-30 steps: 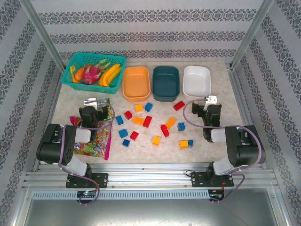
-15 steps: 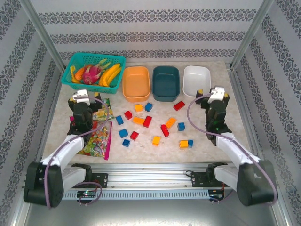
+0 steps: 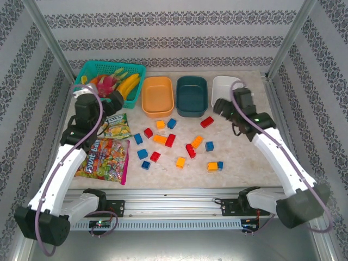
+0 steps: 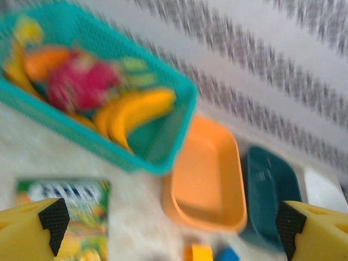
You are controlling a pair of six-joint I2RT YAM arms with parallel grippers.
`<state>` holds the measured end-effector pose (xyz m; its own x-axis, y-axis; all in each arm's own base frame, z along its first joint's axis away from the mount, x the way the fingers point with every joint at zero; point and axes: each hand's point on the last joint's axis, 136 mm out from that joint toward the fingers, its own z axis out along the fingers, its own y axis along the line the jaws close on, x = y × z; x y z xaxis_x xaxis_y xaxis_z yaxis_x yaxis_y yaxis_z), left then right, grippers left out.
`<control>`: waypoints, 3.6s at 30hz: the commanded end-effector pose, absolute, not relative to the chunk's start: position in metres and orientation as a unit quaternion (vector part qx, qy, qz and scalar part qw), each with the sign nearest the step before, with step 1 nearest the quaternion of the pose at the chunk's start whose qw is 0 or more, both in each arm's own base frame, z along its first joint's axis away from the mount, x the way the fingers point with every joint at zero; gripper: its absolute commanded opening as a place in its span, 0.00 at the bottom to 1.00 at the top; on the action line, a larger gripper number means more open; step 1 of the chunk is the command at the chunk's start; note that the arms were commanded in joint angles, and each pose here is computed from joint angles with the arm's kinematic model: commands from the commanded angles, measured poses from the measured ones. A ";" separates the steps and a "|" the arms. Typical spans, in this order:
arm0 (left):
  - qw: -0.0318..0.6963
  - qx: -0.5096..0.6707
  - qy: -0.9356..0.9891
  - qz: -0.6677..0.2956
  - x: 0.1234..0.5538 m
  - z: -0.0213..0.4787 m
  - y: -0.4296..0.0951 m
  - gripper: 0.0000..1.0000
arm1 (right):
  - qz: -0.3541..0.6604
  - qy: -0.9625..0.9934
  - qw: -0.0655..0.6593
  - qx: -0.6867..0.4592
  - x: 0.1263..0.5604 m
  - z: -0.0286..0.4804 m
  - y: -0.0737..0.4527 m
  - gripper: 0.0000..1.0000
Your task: Sort the legos into containers by color
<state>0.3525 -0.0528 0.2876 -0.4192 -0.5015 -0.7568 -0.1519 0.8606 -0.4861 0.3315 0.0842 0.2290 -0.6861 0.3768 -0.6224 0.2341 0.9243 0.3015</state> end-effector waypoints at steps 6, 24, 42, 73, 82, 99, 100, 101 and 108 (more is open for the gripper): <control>0.303 -0.054 0.897 -0.318 0.289 0.215 -0.184 1.00 | 0.091 0.988 0.111 0.051 0.272 0.128 0.132 0.81; 0.282 -0.032 0.893 -0.350 0.271 0.202 -0.222 1.00 | 0.012 1.000 -0.021 -0.014 0.278 0.044 0.122 0.59; 0.302 -0.044 0.883 -0.356 0.296 0.233 -0.234 1.00 | 0.036 0.991 0.121 0.055 0.334 0.131 0.097 0.28; 0.272 -0.039 0.888 -0.368 0.441 0.247 -0.305 0.98 | 0.009 0.977 0.097 0.189 0.520 0.069 0.001 0.50; 0.272 -0.061 0.905 -0.320 0.422 0.240 -0.277 0.96 | 0.054 0.957 0.238 0.157 0.537 0.194 0.029 0.59; 0.198 -0.207 0.941 -0.181 0.334 0.162 -0.178 0.88 | 0.317 0.874 0.359 -0.082 0.350 0.262 0.219 0.69; 0.184 -0.220 0.943 -0.171 0.333 0.154 -0.174 0.86 | 0.335 0.873 0.343 -0.089 0.335 0.252 0.228 0.69; 0.171 -0.232 0.943 -0.168 0.334 0.146 -0.171 0.83 | 0.349 0.871 0.333 -0.094 0.322 0.241 0.235 0.70; 0.120 -0.284 0.939 -0.151 0.351 0.108 -0.174 0.77 | 0.368 0.845 0.360 -0.145 0.270 0.200 0.262 0.78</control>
